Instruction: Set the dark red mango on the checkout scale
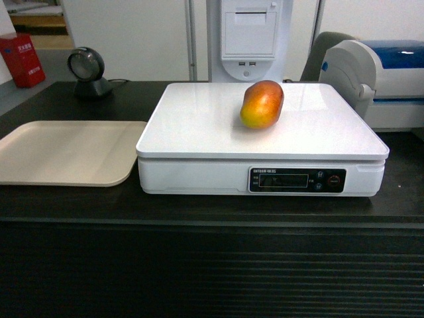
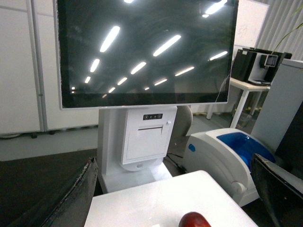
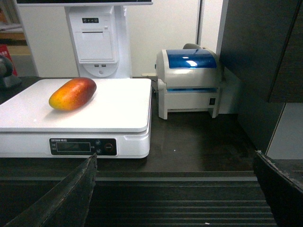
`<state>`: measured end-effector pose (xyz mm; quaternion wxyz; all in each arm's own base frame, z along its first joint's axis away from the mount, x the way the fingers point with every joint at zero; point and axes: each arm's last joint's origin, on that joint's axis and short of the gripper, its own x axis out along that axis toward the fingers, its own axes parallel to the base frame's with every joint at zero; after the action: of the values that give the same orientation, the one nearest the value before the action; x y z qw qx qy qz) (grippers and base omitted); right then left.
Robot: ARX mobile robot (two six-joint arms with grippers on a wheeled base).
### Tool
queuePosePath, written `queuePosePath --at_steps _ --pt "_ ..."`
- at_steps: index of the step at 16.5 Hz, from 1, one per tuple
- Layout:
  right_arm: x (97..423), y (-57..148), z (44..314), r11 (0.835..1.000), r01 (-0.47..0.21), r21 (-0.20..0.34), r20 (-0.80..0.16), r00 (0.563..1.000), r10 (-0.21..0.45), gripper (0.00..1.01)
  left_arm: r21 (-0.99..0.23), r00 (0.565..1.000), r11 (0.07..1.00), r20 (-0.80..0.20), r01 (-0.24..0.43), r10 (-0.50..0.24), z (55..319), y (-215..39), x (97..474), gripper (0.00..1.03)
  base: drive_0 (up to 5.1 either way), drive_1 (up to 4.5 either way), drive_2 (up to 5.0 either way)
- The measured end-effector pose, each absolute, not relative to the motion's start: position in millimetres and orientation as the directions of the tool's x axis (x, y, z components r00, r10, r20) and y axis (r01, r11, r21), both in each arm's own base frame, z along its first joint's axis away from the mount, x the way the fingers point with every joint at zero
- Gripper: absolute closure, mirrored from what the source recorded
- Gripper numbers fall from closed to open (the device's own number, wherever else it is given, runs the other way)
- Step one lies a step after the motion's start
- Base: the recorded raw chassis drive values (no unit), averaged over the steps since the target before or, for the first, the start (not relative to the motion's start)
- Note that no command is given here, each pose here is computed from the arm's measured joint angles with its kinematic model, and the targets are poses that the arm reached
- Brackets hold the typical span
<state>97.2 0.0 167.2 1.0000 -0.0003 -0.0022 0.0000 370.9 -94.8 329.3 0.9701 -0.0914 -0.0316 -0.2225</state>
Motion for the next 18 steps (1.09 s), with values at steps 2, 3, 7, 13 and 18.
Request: queuePosePath --at_steps 2,3,7,13,18 --pt "97.2 0.0 167.2 1.0 0.0 -0.001 0.004 1.0 0.0 0.03 -0.08 0.992 0.988 0.009 0.13 -0.13 308.3 -71.6 340.6 0.27 0.0 0.0 0.0" --pt "97.2 0.0 167.2 1.0 0.0 -0.001 0.004 1.0 0.0 0.03 -0.052 0.998 0.997 0.027 0.049 -0.048 300.1 -51.9 322.2 0.37 0.0 0.0 0.0" --pt "97.2 0.0 167.2 1.0 0.0 -0.001 0.004 1.0 0.0 0.03 -0.019 1.0 1.0 0.012 -0.006 0.006 248.3 -21.0 259.4 0.83 0.0 0.0 0.0" --pt "97.2 0.0 167.2 1.0 0.0 -0.001 0.004 1.0 0.0 0.03 -0.014 1.0 1.0 -0.008 0.001 -0.001 203.4 -1.3 199.1 1.01 0.0 0.0 0.0" --pt "97.2 0.0 167.2 1.0 0.0 -0.001 0.004 1.0 0.0 0.03 -0.014 1.0 1.0 -0.007 -0.005 0.005 186.5 0.4 166.6 1.01 0.0 0.0 0.0"
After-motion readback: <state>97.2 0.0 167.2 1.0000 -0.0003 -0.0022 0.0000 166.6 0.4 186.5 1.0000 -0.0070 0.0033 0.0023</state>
